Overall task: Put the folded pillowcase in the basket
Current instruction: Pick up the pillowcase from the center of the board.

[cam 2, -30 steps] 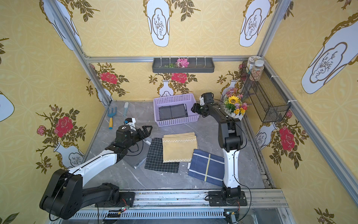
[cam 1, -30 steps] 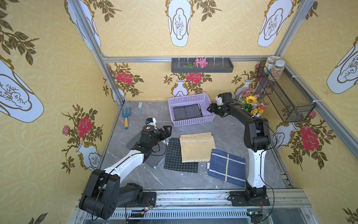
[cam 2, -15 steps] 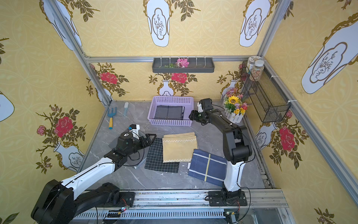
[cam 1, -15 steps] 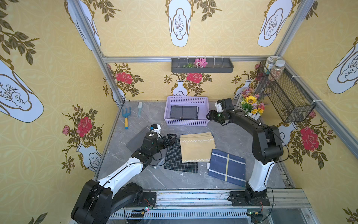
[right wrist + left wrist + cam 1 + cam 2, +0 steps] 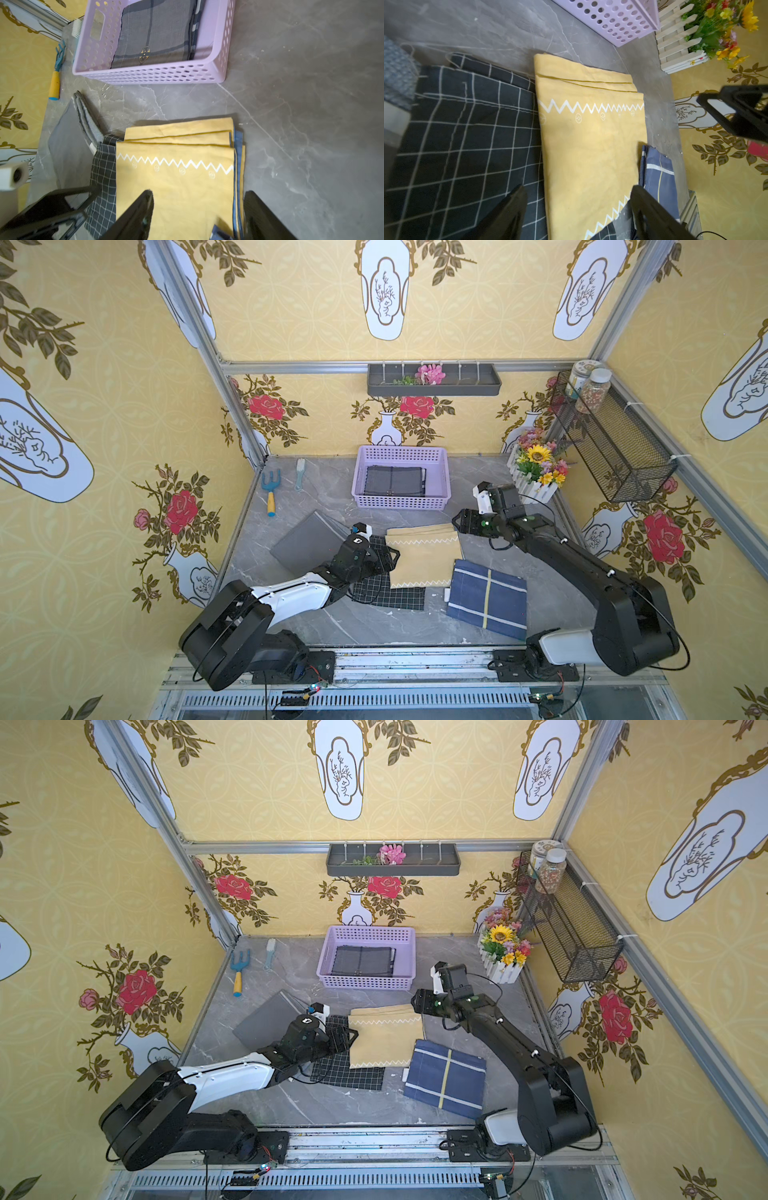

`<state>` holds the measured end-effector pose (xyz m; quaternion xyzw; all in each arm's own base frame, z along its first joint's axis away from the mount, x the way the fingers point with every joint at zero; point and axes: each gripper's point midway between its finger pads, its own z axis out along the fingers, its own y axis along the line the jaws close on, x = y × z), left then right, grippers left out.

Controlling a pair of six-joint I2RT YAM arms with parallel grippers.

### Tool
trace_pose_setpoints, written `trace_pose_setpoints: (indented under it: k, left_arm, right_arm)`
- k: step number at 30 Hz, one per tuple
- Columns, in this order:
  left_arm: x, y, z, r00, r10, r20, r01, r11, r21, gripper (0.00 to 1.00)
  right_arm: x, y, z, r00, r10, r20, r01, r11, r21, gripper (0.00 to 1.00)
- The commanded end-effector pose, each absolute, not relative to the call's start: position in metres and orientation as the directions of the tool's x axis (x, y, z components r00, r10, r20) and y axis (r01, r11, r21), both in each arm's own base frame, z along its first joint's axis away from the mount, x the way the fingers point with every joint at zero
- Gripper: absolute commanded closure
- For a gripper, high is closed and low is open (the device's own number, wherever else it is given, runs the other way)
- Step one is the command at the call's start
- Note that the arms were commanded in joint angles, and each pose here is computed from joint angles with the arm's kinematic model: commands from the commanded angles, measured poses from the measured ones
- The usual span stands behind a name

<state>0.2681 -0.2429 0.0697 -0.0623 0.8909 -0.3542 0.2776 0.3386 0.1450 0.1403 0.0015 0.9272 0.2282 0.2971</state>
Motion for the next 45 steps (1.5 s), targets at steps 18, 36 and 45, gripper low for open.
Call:
trace_pose_setpoints:
  k: [18, 36, 45]
  left_arm:
    - [0.280, -0.267, 0.038, -0.866, -0.295, -0.404, 0.084, 0.710, -0.699, 0.39]
    - [0.283, -0.271, 0.031, -0.870, -0.287, -0.400, 0.084, 0.714, -0.695, 0.86]
    - [0.286, -0.270, 0.038, -0.860, -0.298, -0.415, 0.089, 0.713, -0.695, 1.00]
  right_arm:
    - [0.302, 0.133, 0.119, -0.824, 0.144, -0.549, -0.104, 0.912, 0.396, 0.27]
    - [0.297, 0.126, 0.107, -0.838, 0.133, -0.529, -0.081, 0.929, 0.362, 0.27]
    - [0.311, 0.130, 0.073, -0.901, 0.113, -0.419, -0.046, 0.935, 0.351, 0.27]
